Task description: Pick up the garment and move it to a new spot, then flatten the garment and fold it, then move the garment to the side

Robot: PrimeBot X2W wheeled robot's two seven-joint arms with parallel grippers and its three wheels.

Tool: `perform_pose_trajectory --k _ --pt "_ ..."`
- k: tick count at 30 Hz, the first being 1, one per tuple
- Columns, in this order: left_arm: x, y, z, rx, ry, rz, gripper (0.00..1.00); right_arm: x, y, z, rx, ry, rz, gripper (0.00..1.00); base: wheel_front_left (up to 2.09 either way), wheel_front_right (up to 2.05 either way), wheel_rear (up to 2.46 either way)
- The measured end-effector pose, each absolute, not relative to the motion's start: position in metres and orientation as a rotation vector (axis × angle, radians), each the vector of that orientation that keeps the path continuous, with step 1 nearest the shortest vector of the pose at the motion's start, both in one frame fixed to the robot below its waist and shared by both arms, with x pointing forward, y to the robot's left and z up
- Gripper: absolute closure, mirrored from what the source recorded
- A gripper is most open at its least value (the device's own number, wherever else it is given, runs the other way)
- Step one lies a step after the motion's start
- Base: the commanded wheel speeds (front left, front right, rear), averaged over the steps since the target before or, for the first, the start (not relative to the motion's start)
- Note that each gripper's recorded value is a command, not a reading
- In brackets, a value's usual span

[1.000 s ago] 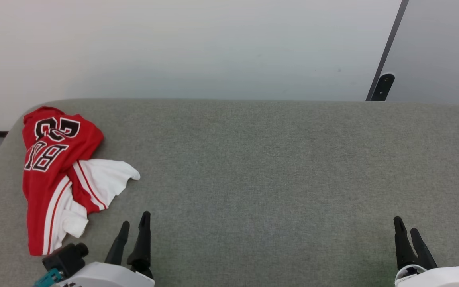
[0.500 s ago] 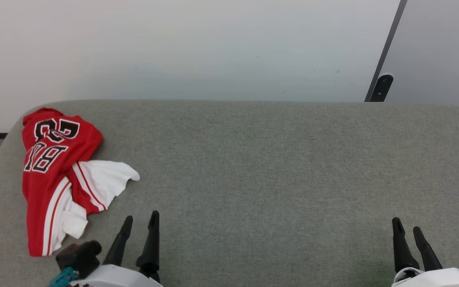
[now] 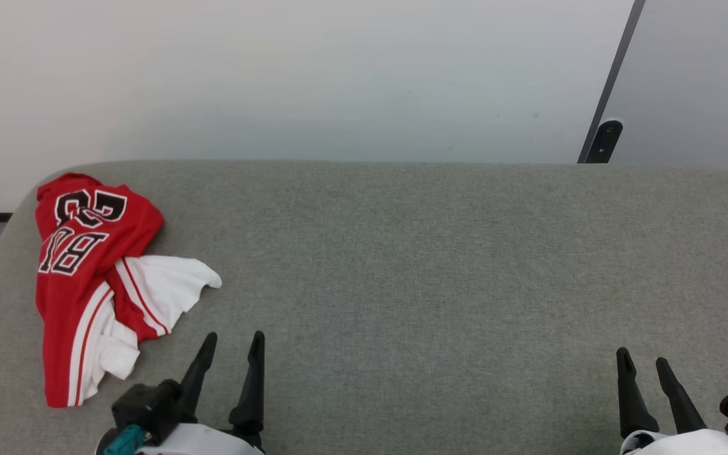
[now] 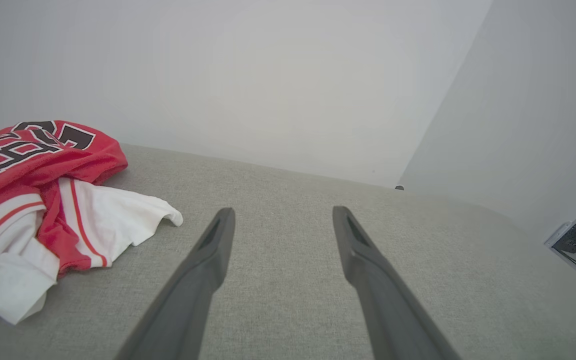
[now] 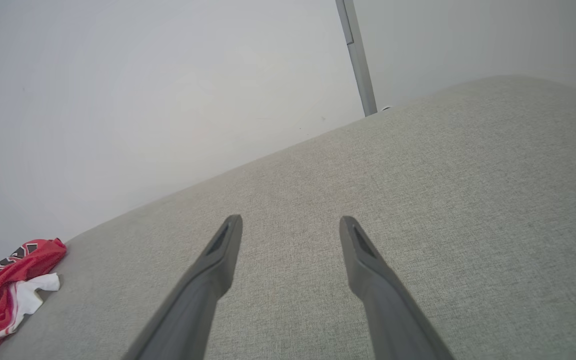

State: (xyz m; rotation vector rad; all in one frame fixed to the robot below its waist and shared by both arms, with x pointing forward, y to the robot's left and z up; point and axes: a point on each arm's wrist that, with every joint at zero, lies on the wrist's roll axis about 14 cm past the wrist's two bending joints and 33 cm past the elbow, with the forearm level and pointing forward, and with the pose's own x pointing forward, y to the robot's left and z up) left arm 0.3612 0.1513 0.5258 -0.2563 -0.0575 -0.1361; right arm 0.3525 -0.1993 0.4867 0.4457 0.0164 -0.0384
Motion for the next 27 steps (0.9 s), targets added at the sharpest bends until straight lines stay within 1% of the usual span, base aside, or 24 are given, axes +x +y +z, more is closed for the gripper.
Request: perform_pose_trajectory --k 17,23,27 --pt "0.357 0.141 0.539 -0.098 -0.129 -0.183 0.0 0.351 -0.195 0.492 0.285 -0.008 -0.008 0.0 0.0 0.0 0.0" --pt "0.353 0.149 0.544 -0.066 -0.156 -0.166 0.0 0.353 -0.186 0.494 0.233 -0.011 0.026 0.0 0.0 0.0 0.0" --pt "0.347 0.162 0.546 -0.024 -0.172 -0.131 0.0 0.356 -0.171 0.492 0.201 -0.004 0.076 0.0 0.0 0.0 0.0"
